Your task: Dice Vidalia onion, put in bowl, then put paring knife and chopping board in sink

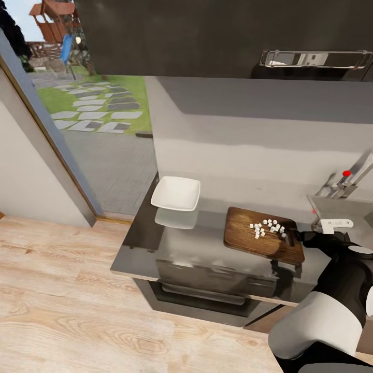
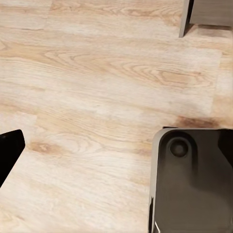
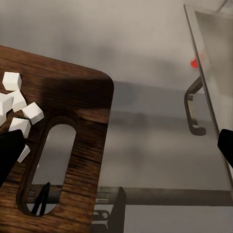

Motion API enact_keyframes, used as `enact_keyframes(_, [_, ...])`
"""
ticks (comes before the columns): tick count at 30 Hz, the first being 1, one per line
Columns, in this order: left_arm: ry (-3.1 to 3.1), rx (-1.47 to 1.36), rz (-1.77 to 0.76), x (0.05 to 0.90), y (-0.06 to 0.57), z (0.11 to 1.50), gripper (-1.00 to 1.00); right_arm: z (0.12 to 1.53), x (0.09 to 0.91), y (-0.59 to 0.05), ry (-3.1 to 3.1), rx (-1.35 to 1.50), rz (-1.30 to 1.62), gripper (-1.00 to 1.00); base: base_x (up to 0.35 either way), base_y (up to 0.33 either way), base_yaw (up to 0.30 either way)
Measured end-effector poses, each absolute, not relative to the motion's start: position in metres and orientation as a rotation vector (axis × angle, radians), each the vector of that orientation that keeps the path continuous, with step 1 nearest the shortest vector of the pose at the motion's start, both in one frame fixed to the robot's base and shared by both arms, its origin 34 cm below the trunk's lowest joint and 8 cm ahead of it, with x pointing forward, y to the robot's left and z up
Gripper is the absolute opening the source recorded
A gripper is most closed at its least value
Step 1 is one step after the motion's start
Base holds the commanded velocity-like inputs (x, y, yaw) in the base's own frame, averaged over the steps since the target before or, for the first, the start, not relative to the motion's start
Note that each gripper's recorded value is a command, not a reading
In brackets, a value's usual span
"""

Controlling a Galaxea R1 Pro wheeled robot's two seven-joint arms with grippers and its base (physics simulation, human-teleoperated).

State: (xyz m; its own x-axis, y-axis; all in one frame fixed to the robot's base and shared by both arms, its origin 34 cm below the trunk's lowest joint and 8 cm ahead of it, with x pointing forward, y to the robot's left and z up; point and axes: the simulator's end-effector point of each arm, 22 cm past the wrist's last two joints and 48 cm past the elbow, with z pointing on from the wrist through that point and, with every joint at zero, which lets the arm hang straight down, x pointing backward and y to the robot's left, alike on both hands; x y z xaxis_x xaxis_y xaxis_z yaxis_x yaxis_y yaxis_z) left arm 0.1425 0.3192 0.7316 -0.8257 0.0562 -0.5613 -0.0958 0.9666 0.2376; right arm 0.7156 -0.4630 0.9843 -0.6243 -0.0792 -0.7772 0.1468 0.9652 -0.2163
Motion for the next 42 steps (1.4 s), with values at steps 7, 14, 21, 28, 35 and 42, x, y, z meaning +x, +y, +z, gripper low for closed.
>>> enact_keyframes(7, [2.538, -0.035, 0.342, 0.134, 0.314, 0.729, 1.00, 0.984, 0.716, -0.463, 2.221, 0.047, -0.325, 1.00, 0.000, 0.000, 0.000])
enact_keyframes(14, [2.555, -0.029, 0.350, 0.125, 0.315, 0.728, 1.00, 0.986, 0.714, -0.465, 2.219, 0.055, -0.327, 1.00, 0.000, 0.000, 0.000])
enact_keyframes(21, [2.609, 0.001, 0.381, 0.099, 0.323, 0.724, 1.00, 0.985, 0.713, -0.466, 2.223, 0.057, -0.330, 1.00, 0.000, 0.000, 0.000])
enact_keyframes(28, [2.617, 0.006, 0.385, 0.096, 0.324, 0.724, 1.00, 0.984, 0.713, -0.466, 2.224, 0.056, -0.330, 1.00, 0.000, 0.000, 0.000])
enact_keyframes(35, [2.619, 0.006, 0.386, 0.095, 0.325, 0.724, 1.00, 0.984, 0.713, -0.466, 2.223, 0.055, -0.330, 1.00, 0.000, 0.000, 0.000])
enact_keyframes(42, [2.625, 0.009, 0.389, 0.092, 0.325, 0.724, 1.00, 0.984, 0.713, -0.466, 2.223, 0.056, -0.330, 1.00, 0.000, 0.000, 0.000])
